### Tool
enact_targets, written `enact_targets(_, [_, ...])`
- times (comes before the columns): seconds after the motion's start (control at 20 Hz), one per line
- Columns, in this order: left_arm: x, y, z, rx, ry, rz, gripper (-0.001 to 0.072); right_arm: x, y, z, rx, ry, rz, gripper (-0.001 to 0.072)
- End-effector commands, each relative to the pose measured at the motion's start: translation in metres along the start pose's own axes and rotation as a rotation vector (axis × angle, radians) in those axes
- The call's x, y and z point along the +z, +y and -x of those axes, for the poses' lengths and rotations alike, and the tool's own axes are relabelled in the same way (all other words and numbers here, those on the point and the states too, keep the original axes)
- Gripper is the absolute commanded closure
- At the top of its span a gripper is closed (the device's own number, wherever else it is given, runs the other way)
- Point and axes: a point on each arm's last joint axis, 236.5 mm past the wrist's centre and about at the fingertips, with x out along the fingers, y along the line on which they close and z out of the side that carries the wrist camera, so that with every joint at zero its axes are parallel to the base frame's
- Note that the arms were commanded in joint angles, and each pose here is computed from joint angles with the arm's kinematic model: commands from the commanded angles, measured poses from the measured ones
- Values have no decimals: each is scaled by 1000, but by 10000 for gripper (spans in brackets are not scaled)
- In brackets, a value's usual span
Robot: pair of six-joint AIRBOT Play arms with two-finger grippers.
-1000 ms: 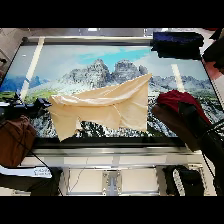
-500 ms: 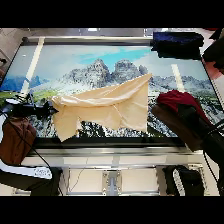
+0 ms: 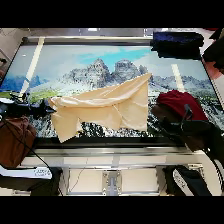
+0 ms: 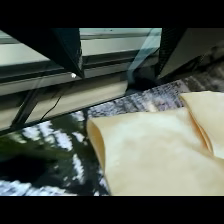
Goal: Fold the shirts.
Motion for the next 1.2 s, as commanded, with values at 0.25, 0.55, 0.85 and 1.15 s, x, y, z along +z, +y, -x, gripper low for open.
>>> enact_targets(0.25, [6,-13,20,5,-54,-40,696,-20,7,-94,2,168,-80,284])
enact_targets(0.55, [6,-14,20,4,-52,-41,696,13,11,-105,12,17,-169,304])
enact_targets(0.85, [7,-15,21,-2,-56,-39,695,35,26,-99,45,-57,-159,701])
enact_targets(1.15, [14,-76,108,-57,-277,-148,695,65,165,25,236,-231,462,701])
